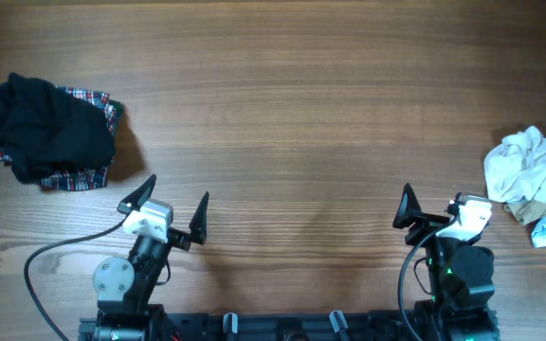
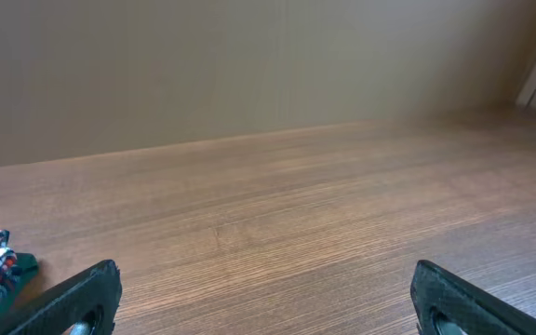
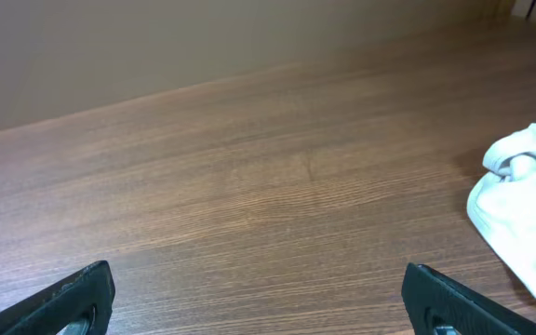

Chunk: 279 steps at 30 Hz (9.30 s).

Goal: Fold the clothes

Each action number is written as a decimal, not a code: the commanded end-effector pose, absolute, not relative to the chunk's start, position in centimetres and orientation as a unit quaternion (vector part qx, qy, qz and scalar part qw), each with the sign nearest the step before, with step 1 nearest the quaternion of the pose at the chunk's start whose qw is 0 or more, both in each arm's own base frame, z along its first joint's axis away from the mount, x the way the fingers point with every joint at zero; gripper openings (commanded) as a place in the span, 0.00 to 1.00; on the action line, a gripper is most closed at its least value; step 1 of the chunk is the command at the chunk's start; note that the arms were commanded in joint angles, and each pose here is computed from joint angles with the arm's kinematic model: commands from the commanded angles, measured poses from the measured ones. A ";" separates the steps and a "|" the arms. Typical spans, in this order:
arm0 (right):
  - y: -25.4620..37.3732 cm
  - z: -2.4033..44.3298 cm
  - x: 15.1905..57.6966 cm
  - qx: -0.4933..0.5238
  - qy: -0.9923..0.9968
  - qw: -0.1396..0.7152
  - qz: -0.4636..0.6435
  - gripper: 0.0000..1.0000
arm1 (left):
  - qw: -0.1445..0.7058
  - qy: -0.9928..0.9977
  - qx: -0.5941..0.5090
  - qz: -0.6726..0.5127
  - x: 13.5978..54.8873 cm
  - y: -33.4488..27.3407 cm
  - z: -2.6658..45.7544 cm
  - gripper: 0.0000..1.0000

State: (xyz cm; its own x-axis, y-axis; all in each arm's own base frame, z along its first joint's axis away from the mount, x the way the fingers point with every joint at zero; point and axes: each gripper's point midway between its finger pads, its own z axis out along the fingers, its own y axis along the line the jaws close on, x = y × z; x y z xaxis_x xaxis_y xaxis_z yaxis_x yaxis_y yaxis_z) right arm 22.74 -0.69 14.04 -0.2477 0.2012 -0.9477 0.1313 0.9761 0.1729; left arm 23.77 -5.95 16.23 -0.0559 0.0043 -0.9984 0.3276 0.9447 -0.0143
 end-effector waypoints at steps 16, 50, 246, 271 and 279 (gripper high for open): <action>-0.6 14.1 22.8 0.105 0.787 0.606 0.034 1.00 | 0.670 0.725 0.112 -0.115 23.9 -5.7 15.6 1.00; 9.1 24.4 29.0 -0.011 0.915 0.337 0.221 1.00 | 0.401 0.871 -0.053 -0.278 32.6 -8.6 28.0 1.00; 22.1 27.2 34.7 -0.263 0.897 0.296 0.195 0.14 | 0.391 0.899 0.021 -0.198 35.4 -13.9 27.5 0.99; 20.4 3.8 37.0 -0.136 0.984 0.036 0.112 0.79 | 0.312 0.935 0.016 -0.165 35.1 -12.9 22.7 0.99; 21.2 3.3 38.7 -0.191 0.963 0.058 0.178 0.83 | 0.310 0.935 0.019 -0.172 35.0 -13.2 22.8 0.99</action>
